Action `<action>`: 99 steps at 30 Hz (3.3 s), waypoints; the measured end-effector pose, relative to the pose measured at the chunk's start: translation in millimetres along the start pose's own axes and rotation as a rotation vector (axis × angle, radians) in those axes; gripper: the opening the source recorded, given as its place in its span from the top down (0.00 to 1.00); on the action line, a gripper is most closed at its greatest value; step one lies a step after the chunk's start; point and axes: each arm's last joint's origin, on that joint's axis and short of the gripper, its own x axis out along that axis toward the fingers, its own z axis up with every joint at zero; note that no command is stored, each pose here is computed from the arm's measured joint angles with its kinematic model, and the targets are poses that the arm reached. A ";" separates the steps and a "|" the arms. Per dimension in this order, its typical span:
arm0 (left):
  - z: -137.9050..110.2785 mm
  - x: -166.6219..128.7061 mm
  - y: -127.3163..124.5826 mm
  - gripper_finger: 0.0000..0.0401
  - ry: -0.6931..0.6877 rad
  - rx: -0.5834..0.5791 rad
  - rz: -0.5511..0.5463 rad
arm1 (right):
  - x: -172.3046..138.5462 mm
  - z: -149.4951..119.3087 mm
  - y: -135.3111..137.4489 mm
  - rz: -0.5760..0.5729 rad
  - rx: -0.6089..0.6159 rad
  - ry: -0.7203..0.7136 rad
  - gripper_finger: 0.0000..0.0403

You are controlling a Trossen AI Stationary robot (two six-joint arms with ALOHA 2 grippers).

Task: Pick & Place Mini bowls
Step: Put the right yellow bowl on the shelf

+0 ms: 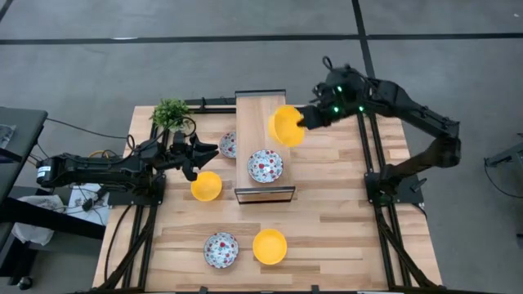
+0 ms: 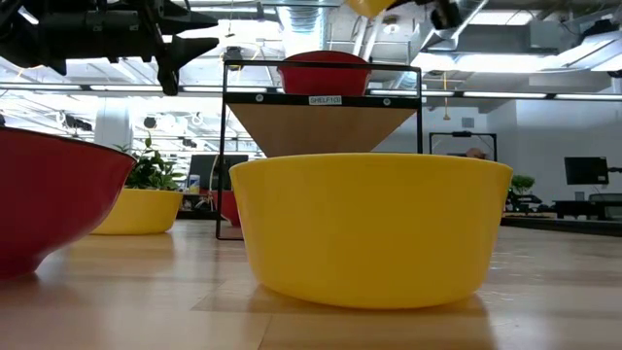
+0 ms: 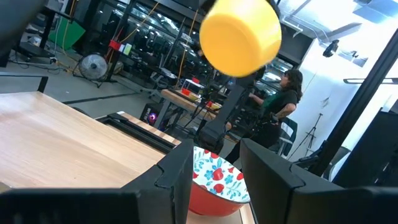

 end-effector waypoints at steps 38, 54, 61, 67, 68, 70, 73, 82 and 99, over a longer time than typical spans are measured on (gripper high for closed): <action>0.0 0.0 -0.1 0.67 0.000 0.001 0.000 | 105.4 123.8 -61.7 -0.221 0.014 0.196 1.00; 0.0 0.0 -0.1 0.67 0.000 0.000 0.000 | 143.7 129.1 -89.8 -0.298 0.060 0.262 1.00; 0.0 0.0 -0.1 0.67 0.000 0.000 0.000 | 144.2 128.5 -89.7 -0.307 0.059 0.262 1.00; 0.0 0.0 -0.1 0.67 0.000 0.001 0.000 | 152.8 125.4 -85.1 -0.315 0.036 0.262 1.00; 0.0 0.0 -0.1 0.67 0.000 0.001 0.000 | 153.9 125.0 -86.9 -0.322 0.042 0.272 1.00; 0.0 0.0 -0.1 0.67 0.000 0.000 0.000 | 157.7 124.7 -89.4 -0.326 0.041 0.283 1.00; 0.0 0.0 -0.1 0.67 0.000 0.000 -0.001 | 160.8 122.1 -91.4 -0.342 0.036 0.312 1.00; 0.0 0.0 -0.1 0.67 0.000 0.000 0.000 | 159.4 123.1 -93.2 -0.343 0.037 0.311 1.00; 0.0 0.0 -0.1 0.67 0.000 0.000 -0.001 | 160.1 122.3 -92.1 -0.341 0.009 0.316 1.00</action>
